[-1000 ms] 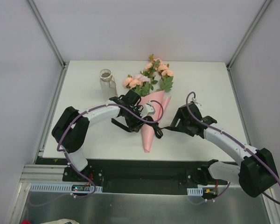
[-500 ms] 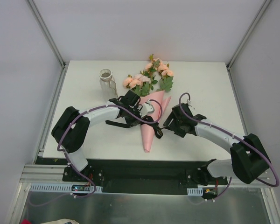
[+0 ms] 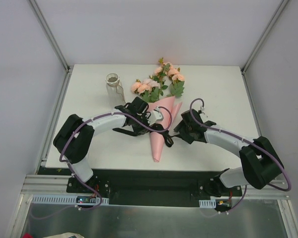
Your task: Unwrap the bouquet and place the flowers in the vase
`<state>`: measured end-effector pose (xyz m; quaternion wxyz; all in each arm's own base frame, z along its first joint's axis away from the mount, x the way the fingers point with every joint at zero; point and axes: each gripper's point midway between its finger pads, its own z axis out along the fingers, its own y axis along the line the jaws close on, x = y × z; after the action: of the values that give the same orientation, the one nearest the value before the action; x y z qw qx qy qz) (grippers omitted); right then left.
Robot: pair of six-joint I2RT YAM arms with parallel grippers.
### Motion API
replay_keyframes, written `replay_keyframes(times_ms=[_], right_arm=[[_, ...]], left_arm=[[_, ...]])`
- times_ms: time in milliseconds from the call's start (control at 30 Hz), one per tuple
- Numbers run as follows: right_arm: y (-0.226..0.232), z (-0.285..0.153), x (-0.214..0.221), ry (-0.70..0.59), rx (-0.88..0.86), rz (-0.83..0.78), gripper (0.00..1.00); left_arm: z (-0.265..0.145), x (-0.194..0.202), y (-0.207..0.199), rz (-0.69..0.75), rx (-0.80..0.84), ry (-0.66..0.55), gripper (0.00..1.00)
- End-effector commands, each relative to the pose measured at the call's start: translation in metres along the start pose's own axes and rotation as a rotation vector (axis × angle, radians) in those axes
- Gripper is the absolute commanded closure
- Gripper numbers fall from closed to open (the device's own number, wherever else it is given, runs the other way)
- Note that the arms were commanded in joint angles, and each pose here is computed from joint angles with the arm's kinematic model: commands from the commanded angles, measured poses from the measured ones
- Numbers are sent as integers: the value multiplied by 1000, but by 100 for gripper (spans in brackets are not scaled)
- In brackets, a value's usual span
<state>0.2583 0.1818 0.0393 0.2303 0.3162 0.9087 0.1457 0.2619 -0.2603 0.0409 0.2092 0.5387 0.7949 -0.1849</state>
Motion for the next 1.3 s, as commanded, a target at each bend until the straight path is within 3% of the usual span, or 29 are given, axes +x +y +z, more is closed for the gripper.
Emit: replay_keyframes(times_ms=[0,367,467,500,667,900,1033,1233,1267], right_arm=[[19,5,-2,1,-39,70,37],[25,19,7,34,-36,88,65],[23,10,-4,-8,-56,89,85],[22,6,-8,-24,-61,78,99],[11,-33,-60,-227,-36,12,99],[-27,-76,-136,-437,21,57,99],[-52,-105,-175,-576,93,74,99],[-88,-132,-200,-667,230,107,99],[-98,-136,-200,-666,278,96,99]], left_arm=[[-13,-8,0,23,-30,-33,100],[-23,-14,2,35,-55,-51,100],[-30,-13,8,37,-94,-43,100],[-36,-15,8,38,-110,-47,100],[-67,-11,20,-34,-175,-51,100],[-149,26,58,-310,-296,-137,100],[-192,75,82,-428,-453,-141,100],[-225,131,92,-511,-651,-73,100],[-227,135,92,-529,-666,-68,89]])
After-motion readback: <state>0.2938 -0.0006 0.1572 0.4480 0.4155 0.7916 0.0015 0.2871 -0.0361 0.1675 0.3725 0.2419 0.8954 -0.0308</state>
